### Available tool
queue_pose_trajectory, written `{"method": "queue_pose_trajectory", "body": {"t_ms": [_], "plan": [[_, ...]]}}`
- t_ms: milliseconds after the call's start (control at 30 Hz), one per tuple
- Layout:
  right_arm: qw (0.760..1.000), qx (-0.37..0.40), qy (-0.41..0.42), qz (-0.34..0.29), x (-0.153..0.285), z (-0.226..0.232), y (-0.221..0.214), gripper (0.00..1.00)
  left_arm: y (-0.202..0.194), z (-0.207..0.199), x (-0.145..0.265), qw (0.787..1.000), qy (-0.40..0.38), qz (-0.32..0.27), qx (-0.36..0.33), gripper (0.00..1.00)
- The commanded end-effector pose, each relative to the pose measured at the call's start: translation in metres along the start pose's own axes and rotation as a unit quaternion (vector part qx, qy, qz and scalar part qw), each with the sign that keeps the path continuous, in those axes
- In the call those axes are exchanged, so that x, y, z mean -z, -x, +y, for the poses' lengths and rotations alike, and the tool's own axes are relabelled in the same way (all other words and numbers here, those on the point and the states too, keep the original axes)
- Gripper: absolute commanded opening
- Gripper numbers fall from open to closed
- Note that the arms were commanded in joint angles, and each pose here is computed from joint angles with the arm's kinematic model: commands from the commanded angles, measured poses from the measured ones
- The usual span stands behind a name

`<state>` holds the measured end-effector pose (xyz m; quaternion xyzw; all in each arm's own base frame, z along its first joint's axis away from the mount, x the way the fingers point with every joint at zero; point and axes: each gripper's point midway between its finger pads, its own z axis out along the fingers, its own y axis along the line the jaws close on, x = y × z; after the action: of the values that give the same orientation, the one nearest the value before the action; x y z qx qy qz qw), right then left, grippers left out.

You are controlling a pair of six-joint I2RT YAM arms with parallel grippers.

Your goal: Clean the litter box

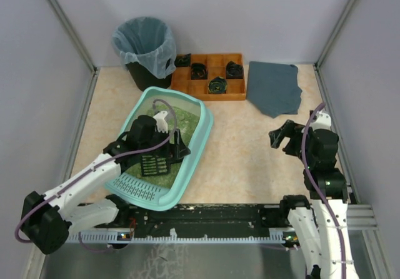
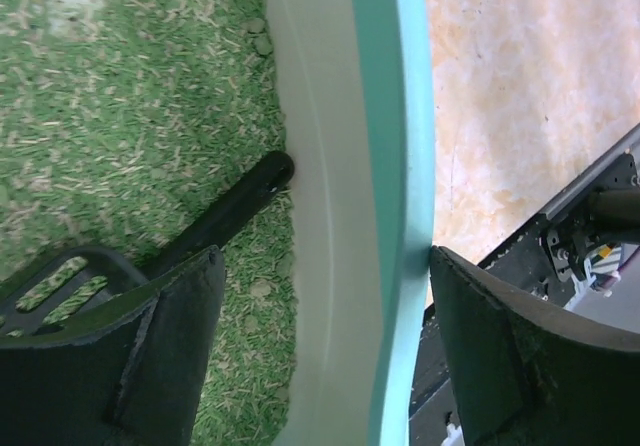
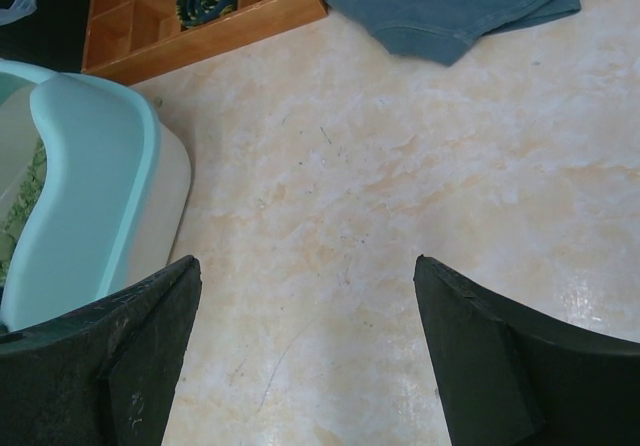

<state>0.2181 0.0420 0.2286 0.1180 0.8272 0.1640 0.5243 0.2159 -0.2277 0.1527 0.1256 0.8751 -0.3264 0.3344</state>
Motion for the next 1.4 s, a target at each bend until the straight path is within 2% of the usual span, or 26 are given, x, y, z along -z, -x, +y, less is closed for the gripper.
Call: {"method": "queue_pose_trajectory", "body": {"t_ms": [0,100,300,367,733,1133,1367], "plan": [[1.000,0.012,0.022,-0.017,-0.003,0.009,0.010,0.86,0.011,-0.012,-0.012,1.000,0.007,-0.012,-0.023,0.86],[1.000,0.011,0.024,-0.012,-0.005,0.009,0.008,0.86,0.003,-0.020,-0.024,0.999,0.015,0.007,-0.039,0.81],[1.000,0.010,0.027,-0.008,-0.005,0.010,0.007,0.86,-0.009,-0.026,-0.042,0.997,0.055,0.038,-0.037,0.61],[0.999,0.009,0.030,-0.007,-0.005,0.011,0.006,0.86,-0.013,-0.031,-0.047,0.996,0.071,0.052,-0.030,0.57],[0.999,0.003,0.035,-0.006,-0.002,0.014,0.006,0.85,-0.026,-0.090,-0.093,0.996,0.029,0.085,-0.003,0.56],[0.999,-0.022,0.034,-0.002,0.007,0.015,0.002,0.83,0.025,-0.154,-0.165,0.998,-0.025,0.055,-0.005,0.49],[0.999,-0.032,0.028,-0.009,0.014,0.016,0.005,0.82,0.045,-0.197,-0.197,0.995,-0.081,0.051,-0.017,0.50]]}}
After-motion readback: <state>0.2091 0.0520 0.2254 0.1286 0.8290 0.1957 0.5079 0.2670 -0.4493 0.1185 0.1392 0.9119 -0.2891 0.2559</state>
